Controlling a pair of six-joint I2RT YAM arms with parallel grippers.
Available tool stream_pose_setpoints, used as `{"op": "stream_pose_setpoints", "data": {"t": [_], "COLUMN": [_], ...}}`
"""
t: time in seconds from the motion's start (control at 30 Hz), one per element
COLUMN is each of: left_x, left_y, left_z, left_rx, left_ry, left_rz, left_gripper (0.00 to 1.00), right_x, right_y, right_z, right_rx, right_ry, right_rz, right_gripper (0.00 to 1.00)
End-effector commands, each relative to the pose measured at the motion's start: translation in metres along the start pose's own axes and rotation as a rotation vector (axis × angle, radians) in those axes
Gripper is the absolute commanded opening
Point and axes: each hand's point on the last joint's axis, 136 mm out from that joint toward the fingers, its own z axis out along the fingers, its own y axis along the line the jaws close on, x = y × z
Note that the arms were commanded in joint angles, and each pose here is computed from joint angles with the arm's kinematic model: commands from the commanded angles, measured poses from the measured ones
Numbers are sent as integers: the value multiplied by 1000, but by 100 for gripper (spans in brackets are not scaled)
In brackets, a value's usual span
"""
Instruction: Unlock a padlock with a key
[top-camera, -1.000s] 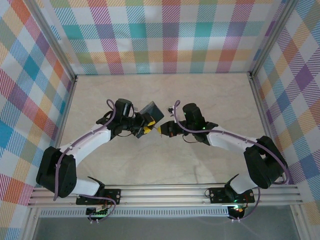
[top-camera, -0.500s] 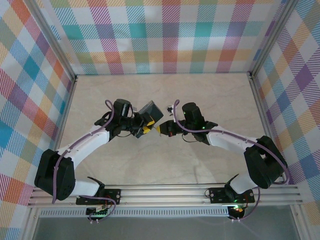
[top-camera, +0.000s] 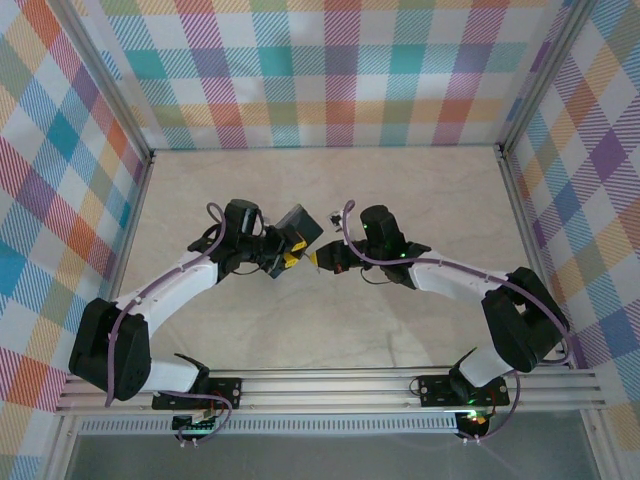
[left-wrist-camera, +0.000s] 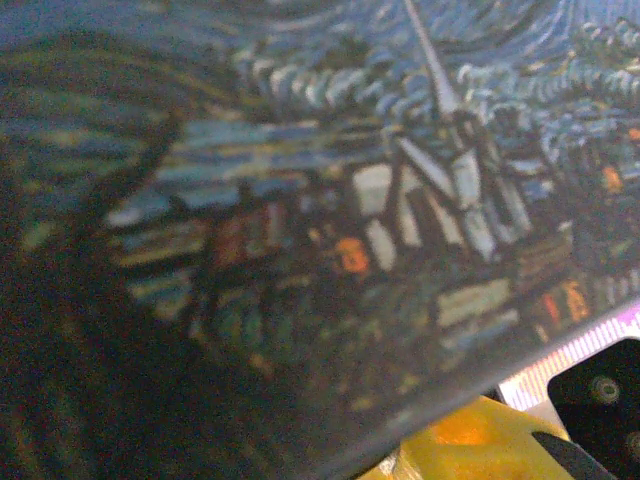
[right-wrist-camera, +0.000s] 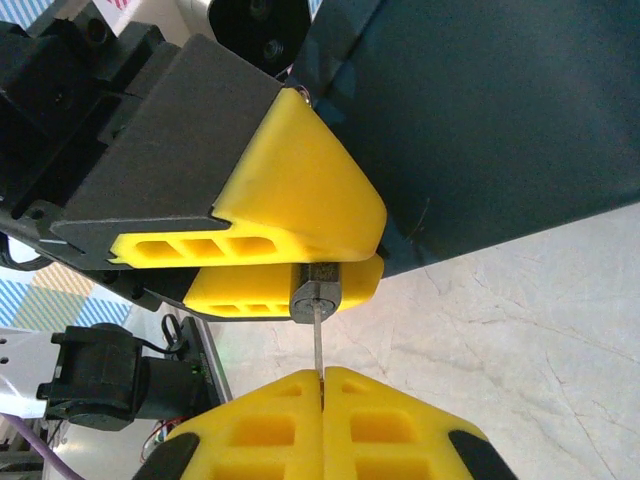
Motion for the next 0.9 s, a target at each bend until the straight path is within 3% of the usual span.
{"op": "stream_pose_setpoints", "data": {"t": [0.0,0.37,0.87], "left_x": [3,-6,-4], "left_y": [-21,-17,-16], "left_z": [-5,-3,-6], "left_rx": [85,68,68], "left_ry": [8,-13,-12], "left_rz": [23,12,19], "left_gripper": [18,17,17], "right_x": [-18,6,-8], "right_y": [27,2,7], "right_z": [2,-15,-3], "right_rx": [-61,81,29], "right_ry": [-38,-8,-13], "right_rz": [-89,-45,-36], "right_gripper": [5,5,6]}}
